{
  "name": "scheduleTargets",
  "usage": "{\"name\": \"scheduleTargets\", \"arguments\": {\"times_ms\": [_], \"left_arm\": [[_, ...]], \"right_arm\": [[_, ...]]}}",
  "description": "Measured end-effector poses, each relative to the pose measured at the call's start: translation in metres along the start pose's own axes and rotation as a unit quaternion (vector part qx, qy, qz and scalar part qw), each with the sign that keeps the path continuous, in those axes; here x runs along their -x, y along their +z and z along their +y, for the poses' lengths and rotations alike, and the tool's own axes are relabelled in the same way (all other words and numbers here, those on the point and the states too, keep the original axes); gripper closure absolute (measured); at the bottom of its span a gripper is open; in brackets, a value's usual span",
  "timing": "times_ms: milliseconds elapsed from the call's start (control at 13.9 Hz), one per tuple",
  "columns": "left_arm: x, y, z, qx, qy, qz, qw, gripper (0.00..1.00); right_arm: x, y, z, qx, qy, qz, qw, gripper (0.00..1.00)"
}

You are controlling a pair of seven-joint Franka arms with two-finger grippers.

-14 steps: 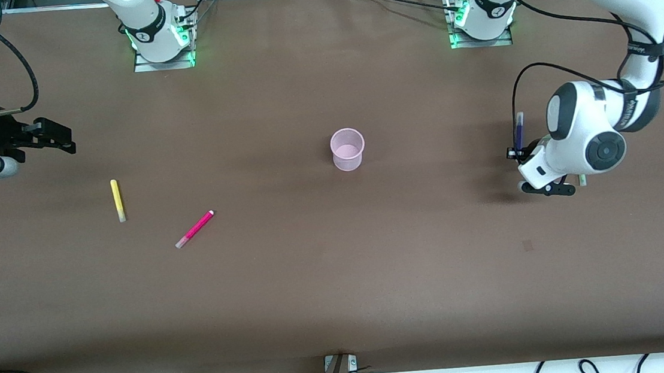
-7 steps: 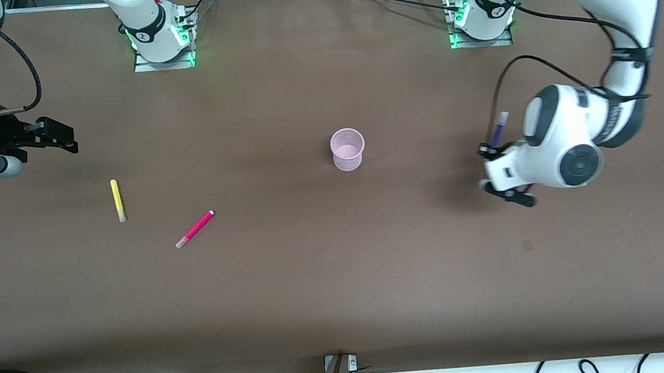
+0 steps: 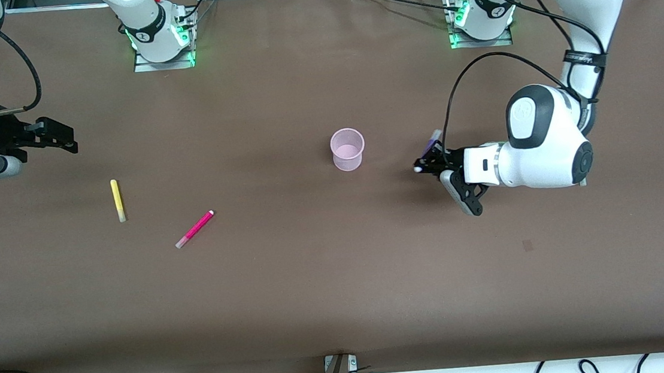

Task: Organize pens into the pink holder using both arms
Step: 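Carry the blue marker with the left gripper over the pink holder, then drop the blue marker into the holder while the right gripper reaches the pink marker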

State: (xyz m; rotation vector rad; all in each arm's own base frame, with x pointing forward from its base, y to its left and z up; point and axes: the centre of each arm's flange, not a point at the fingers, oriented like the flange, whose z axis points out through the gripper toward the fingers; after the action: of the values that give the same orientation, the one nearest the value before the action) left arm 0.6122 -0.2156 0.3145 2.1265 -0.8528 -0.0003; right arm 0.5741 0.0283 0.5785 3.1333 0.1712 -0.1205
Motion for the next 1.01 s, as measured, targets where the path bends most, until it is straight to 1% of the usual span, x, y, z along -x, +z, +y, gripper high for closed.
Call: {"name": "scheduleTargets", "arguments": {"times_ms": [72, 144, 216, 288, 361, 505, 577, 721, 865, 1010], "left_arm": [[-0.008, 0.005, 0.008, 0.029, 0.045, 0.036, 0.998, 0.81], [-0.015, 0.011, 0.016, 0.053, 0.09, 0.069, 0.992, 0.81], [-0.022, 0.017, 0.025, 0.072, 0.138, 0.101, 0.983, 0.81], [-0.027, 0.022, 0.031, 0.081, 0.19, 0.129, 0.97, 0.81], [-0.031, 0.028, 0.035, 0.082, 0.242, 0.154, 0.954, 0.81], [-0.031, 0.047, 0.038, 0.084, 0.319, 0.188, 0.925, 0.81], [-0.027, 0.062, 0.039, 0.085, 0.338, 0.197, 0.916, 0.81], [-0.019, 0.096, 0.048, 0.067, 0.356, 0.196, 0.911, 0.81], [-0.017, 0.129, 0.069, 0.046, 0.361, 0.184, 0.913, 0.81], [-0.011, 0.147, 0.082, 0.043, 0.362, 0.173, 0.915, 0.81]], "right_arm": [[0.0, 0.0, 0.0, 0.0, 0.0, 0.0, 1.0, 0.0], [0.0, 0.0, 0.0, 0.0, 0.0, 0.0, 1.0, 0.0], [0.0, 0.0, 0.0, 0.0, 0.0, 0.0, 1.0, 0.0], [0.0, 0.0, 0.0, 0.0, 0.0, 0.0, 1.0, 0.0], [0.0, 0.0, 0.0, 0.0, 0.0, 0.0, 1.0, 0.0], [0.0, 0.0, 0.0, 0.0, 0.0, 0.0, 1.0, 0.0], [0.0, 0.0, 0.0, 0.0, 0.0, 0.0, 1.0, 0.0], [0.0, 0.0, 0.0, 0.0, 0.0, 0.0, 1.0, 0.0], [0.0, 0.0, 0.0, 0.0, 0.0, 0.0, 1.0, 0.0], [0.0, 0.0, 0.001, 0.0, 0.001, 0.0, 1.0, 0.0]]}}
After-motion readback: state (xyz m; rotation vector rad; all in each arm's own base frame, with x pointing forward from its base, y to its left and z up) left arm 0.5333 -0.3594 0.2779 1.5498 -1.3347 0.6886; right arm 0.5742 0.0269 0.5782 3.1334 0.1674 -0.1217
